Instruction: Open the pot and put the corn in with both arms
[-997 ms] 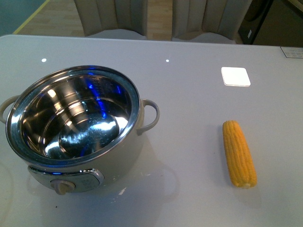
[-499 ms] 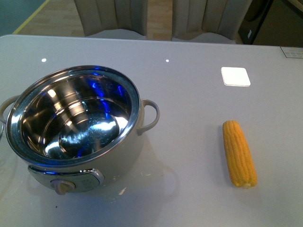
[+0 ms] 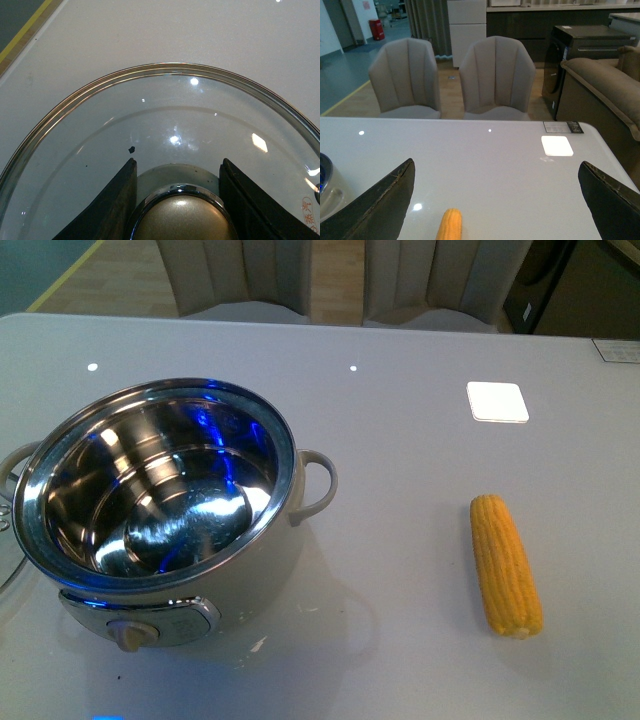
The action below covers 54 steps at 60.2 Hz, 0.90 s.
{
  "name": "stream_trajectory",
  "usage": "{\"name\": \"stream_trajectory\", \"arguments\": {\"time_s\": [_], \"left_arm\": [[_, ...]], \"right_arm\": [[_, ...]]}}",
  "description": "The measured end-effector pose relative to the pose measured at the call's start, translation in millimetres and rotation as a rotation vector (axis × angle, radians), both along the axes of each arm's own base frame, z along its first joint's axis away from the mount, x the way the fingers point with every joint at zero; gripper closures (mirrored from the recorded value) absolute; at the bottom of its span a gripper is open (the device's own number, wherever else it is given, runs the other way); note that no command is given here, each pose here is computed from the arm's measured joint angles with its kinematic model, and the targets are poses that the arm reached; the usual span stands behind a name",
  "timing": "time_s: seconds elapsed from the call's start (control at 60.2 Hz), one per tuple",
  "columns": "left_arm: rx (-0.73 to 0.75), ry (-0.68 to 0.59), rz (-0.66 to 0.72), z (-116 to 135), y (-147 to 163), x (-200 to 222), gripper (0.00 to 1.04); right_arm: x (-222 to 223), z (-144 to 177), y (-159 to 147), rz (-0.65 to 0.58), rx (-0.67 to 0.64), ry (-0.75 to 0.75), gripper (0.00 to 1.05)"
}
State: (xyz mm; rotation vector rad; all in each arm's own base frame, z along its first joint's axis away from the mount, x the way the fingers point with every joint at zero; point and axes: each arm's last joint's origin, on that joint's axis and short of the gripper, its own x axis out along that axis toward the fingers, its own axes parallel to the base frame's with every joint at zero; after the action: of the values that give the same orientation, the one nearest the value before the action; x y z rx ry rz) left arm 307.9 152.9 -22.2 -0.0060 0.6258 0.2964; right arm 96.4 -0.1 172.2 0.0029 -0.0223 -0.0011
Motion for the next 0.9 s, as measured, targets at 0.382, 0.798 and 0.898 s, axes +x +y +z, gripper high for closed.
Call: {"name": "stream_trajectory", "arguments": {"time_s": [0.382,0.798,0.898], "left_arm": [[0.001,-0.029,-0.006,-14,3,1,0.57],[0.002,-0.061,0.022,-2,10,-3,0.07],[-0.005,-0.102,0.031,21,13,-7,0.07]], "right_arm": [[0,0,0,0.000,0.000,0.000,0.09],[0,0,0,0.000,0.000,0.000,0.09],[0,0,0,0.000,0.000,0.000,0.09]]}}
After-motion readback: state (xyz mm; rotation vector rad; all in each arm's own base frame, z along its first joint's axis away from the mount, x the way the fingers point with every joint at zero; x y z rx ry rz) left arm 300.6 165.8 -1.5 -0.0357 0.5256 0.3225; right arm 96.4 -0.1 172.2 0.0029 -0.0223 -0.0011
